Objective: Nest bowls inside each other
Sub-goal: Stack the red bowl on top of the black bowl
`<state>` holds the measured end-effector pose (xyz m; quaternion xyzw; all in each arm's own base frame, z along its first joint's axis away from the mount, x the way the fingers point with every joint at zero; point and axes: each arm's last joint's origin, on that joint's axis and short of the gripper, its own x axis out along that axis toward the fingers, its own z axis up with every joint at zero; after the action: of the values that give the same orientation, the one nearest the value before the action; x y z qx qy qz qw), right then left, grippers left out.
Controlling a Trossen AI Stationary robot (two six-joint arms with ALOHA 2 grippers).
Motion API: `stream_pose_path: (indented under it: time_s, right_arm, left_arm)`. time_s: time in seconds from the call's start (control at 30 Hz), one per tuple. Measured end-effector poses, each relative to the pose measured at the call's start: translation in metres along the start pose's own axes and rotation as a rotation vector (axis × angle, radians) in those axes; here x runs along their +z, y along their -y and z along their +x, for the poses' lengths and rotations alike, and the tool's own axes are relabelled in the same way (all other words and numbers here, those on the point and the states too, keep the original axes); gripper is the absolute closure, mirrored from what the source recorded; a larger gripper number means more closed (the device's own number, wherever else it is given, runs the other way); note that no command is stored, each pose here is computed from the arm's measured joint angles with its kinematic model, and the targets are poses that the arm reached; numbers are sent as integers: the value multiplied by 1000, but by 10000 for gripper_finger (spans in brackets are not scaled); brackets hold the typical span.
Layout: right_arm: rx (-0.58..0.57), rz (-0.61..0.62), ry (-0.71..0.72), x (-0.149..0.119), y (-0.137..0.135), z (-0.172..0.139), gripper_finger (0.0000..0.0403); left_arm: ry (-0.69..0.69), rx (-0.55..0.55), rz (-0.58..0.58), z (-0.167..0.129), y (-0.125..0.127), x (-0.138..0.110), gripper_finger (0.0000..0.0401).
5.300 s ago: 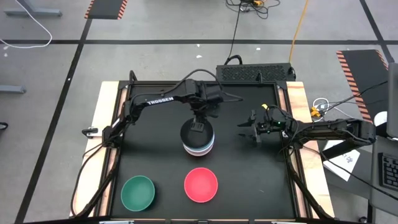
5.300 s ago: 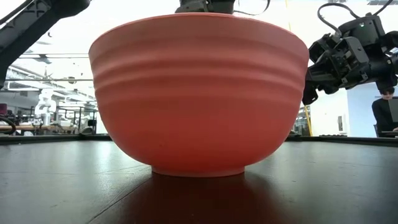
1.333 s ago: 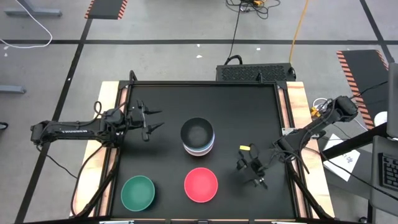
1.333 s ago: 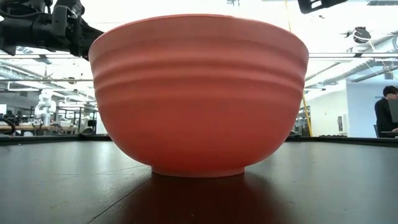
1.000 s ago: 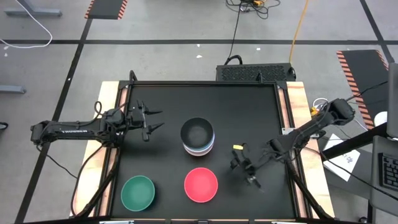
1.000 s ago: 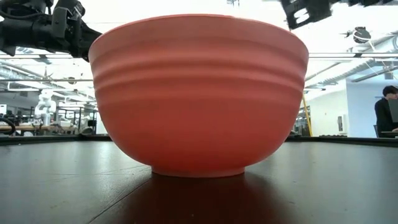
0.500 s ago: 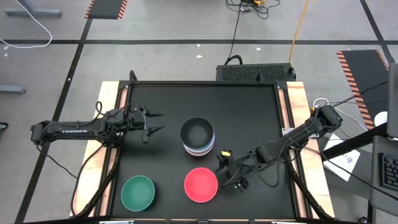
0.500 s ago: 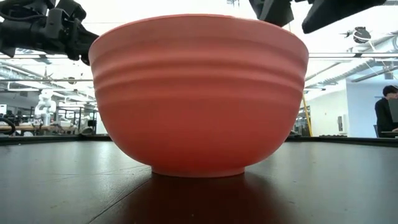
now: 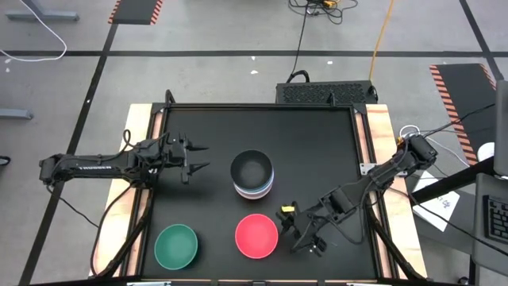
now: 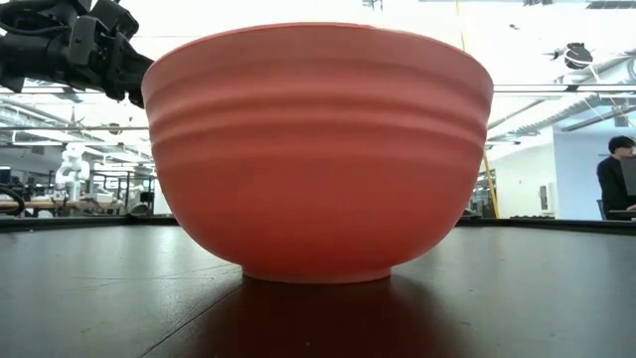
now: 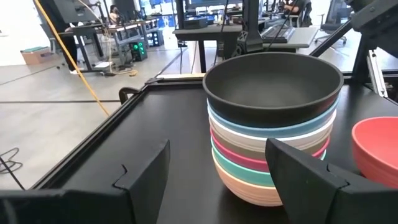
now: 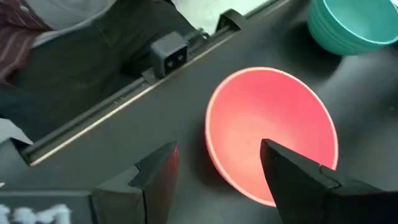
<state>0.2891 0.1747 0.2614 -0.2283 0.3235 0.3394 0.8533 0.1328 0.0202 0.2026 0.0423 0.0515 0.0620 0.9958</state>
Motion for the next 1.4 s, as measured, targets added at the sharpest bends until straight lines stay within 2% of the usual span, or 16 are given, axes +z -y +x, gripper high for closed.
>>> stream_pose_path:
  time_s: [0.2, 0.33, 0.73, 0.87, 1.13, 1.4]
  right_arm:
    - [-6, 10, -32, -8, 10, 21, 184]
    - [63, 37, -52, -14, 14, 31, 184]
    - [85, -28, -19, -14, 15, 45, 184]
    - [96, -51, -63, -22, 15, 59, 184]
    - [-6, -135, -110, -27, 18, 72, 184]
    - [2, -165, -99, -26, 18, 71, 184]
  left_arm:
    - [4, -1, -7, 0, 0, 0, 132]
    - [4, -6, -24, 0, 0, 0, 132]
    - [5, -26, -28, 0, 1, 0, 132]
    - [0, -28, -38, 0, 1, 0, 132]
    - [-6, -55, -41, 0, 2, -1, 132]
    - [-30, -62, -42, 0, 2, -3, 132]
